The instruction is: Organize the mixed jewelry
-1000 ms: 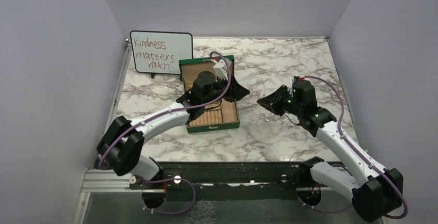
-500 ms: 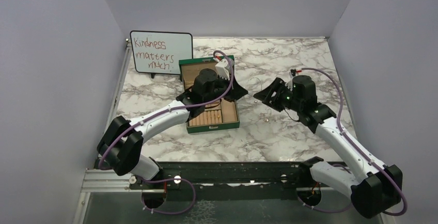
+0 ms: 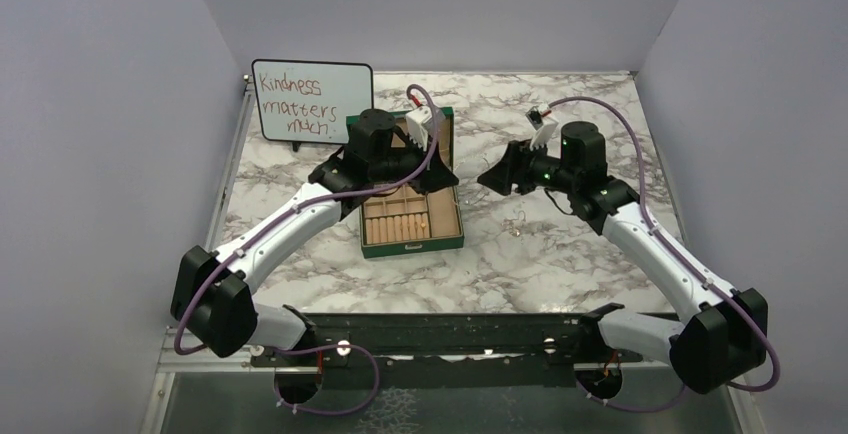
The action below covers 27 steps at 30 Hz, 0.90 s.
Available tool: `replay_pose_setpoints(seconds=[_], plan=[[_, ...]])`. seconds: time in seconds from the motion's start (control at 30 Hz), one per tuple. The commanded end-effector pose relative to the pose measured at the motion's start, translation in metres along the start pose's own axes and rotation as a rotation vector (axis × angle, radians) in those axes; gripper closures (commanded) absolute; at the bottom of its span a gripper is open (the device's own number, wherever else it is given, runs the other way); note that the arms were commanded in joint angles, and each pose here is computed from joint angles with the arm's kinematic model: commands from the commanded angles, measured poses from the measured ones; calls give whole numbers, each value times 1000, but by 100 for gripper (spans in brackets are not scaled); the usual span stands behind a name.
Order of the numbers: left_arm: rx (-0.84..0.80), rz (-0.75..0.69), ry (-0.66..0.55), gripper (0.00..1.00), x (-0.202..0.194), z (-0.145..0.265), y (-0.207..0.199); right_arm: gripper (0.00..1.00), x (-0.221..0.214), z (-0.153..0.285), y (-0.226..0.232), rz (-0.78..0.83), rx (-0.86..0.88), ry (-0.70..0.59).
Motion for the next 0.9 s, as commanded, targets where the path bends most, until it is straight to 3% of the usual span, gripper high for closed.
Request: replay_pose_setpoints(seconds=[0.0, 0.2, 0.37, 0.67, 0.87], plan=[[-129, -96, 81, 100, -2, 23, -13, 39, 13, -5, 15, 194, 239, -30], [-178, -121, 104, 100, -5, 29, -16, 44, 13, -11, 14, 234, 297, -33], [-178, -129, 101, 100, -4, 30, -16, 59, 5, -10, 17, 262, 386, 22], [-175, -138, 97, 100, -2, 32, -17, 52, -7, -11, 9, 305, 388, 51], [-165, -140, 90, 100, -1, 33, -18, 62, -14, -16, 2, 323, 387, 72]])
Point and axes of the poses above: each gripper's point midway between its finger pads, its own z axis back along the fingers, its own y axis along the line the jaws close on, x = y × z, the point moved 9 cm from there along z, back along the fingers, and after that the axes turned 5 degrees about -z, right-handed, at the moved point
